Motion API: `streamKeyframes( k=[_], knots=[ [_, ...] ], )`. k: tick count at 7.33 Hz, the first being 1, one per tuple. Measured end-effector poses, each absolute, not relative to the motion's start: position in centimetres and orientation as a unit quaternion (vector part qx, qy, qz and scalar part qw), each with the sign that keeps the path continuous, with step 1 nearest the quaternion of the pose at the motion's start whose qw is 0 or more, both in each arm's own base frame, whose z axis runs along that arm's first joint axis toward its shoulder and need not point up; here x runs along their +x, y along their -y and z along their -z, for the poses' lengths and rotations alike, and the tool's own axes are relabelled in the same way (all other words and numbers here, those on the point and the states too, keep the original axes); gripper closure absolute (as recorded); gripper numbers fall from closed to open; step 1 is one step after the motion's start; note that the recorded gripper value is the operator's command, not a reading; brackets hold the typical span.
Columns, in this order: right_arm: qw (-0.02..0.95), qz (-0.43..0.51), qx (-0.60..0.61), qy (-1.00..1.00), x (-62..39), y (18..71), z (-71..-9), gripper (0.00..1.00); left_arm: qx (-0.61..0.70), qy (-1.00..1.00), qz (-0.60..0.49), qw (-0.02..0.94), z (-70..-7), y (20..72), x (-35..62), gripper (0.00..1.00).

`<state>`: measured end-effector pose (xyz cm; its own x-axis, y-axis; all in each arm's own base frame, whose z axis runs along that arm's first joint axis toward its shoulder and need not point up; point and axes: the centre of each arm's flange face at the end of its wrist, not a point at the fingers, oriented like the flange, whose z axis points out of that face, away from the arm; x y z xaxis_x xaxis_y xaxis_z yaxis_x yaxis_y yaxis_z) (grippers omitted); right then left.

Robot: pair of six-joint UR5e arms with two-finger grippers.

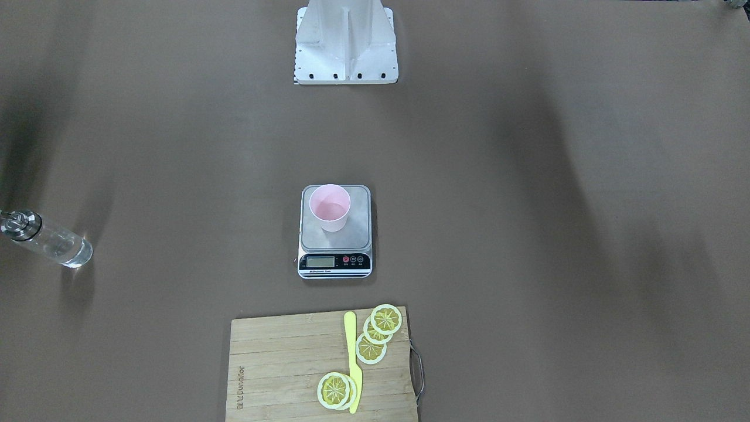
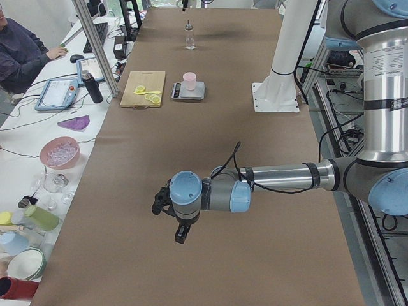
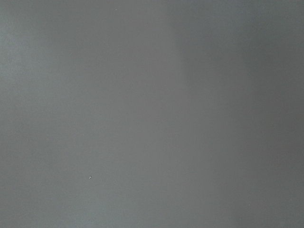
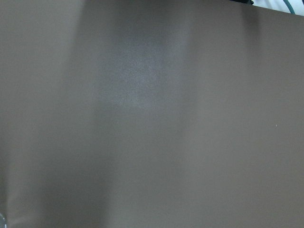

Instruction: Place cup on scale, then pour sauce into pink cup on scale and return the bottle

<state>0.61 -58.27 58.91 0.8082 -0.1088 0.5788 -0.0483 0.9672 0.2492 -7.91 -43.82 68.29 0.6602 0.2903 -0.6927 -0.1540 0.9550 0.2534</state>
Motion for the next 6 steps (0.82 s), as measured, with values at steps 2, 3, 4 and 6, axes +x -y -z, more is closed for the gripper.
streamKeyframes(
  k=[2, 3, 4, 6],
  knots=[
    [0.941, 0.022, 0.046, 0.334, 0.6, 58.4, -56.4, 0.00, 0.086, -0.393, -0.122, 0.907, -68.3, 43.9, -7.9, 0.02],
    [0.927, 0.012, 0.005, 0.375, 0.5, 56.1, -57.6, 0.00, 0.086, -0.393, -0.121, 0.908, -68.2, 44.0, -7.9, 0.02],
    [0.918, 0.001, -0.023, 0.397, 0.7, 52.9, -59.4, 0.00, 0.085, -0.392, -0.119, 0.908, -68.2, 44.1, -8.0, 0.02],
    [0.925, -0.006, -0.036, 0.378, 1.7, 47.2, -61.8, 0.00, 0.080, -0.391, -0.116, 0.909, -68.6, 44.0, -8.0, 0.02]
  ],
)
